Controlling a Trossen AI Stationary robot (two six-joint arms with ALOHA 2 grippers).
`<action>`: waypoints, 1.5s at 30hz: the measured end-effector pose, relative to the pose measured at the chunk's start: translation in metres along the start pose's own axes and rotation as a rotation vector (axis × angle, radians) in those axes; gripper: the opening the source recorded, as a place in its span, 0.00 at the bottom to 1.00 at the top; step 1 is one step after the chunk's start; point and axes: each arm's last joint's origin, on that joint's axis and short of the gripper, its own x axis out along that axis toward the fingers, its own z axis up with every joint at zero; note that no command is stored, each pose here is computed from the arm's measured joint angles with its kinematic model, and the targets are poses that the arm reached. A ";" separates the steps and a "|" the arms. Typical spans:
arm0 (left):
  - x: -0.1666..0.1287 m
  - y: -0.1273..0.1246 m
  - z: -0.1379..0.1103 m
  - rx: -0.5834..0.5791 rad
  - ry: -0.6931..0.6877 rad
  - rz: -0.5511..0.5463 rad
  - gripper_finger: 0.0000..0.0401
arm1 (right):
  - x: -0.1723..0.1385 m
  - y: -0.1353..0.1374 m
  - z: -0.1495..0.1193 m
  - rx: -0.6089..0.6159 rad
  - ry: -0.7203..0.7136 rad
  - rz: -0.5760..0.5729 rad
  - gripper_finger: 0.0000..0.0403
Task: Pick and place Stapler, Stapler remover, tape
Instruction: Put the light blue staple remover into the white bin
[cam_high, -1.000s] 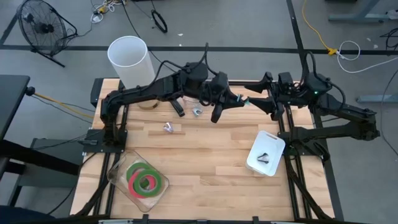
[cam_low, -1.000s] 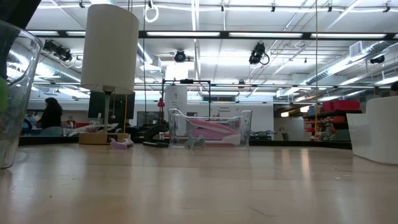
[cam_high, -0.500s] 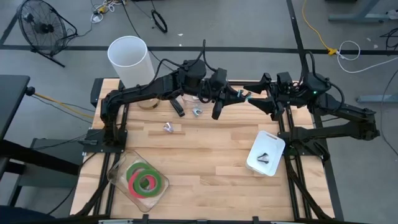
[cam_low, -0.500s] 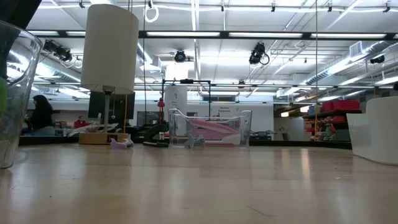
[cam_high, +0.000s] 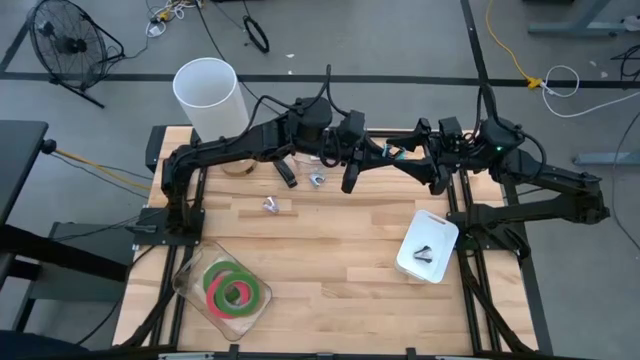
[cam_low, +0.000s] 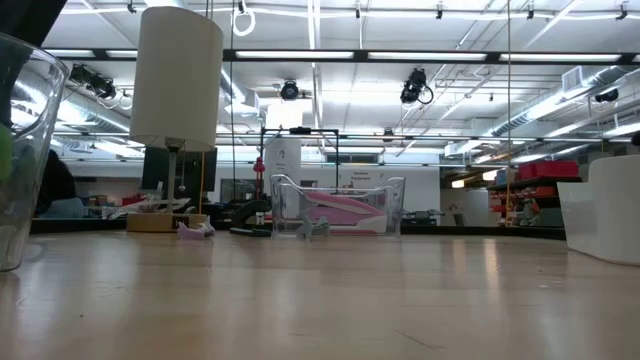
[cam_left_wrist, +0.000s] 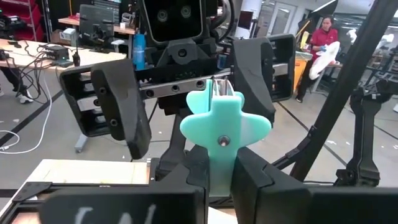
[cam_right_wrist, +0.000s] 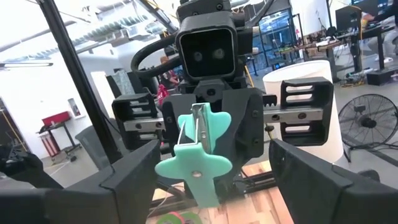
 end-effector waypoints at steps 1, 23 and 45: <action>0.000 0.000 0.000 0.000 0.000 0.000 0.10 | 0.000 0.000 0.000 0.000 0.000 0.000 0.74; 0.000 0.000 0.000 -0.009 0.005 0.008 0.11 | -0.001 0.001 0.000 0.009 0.012 0.033 0.30; 0.000 0.000 0.000 -0.009 0.003 0.014 0.19 | 0.000 0.001 -0.001 -0.007 0.019 0.047 0.29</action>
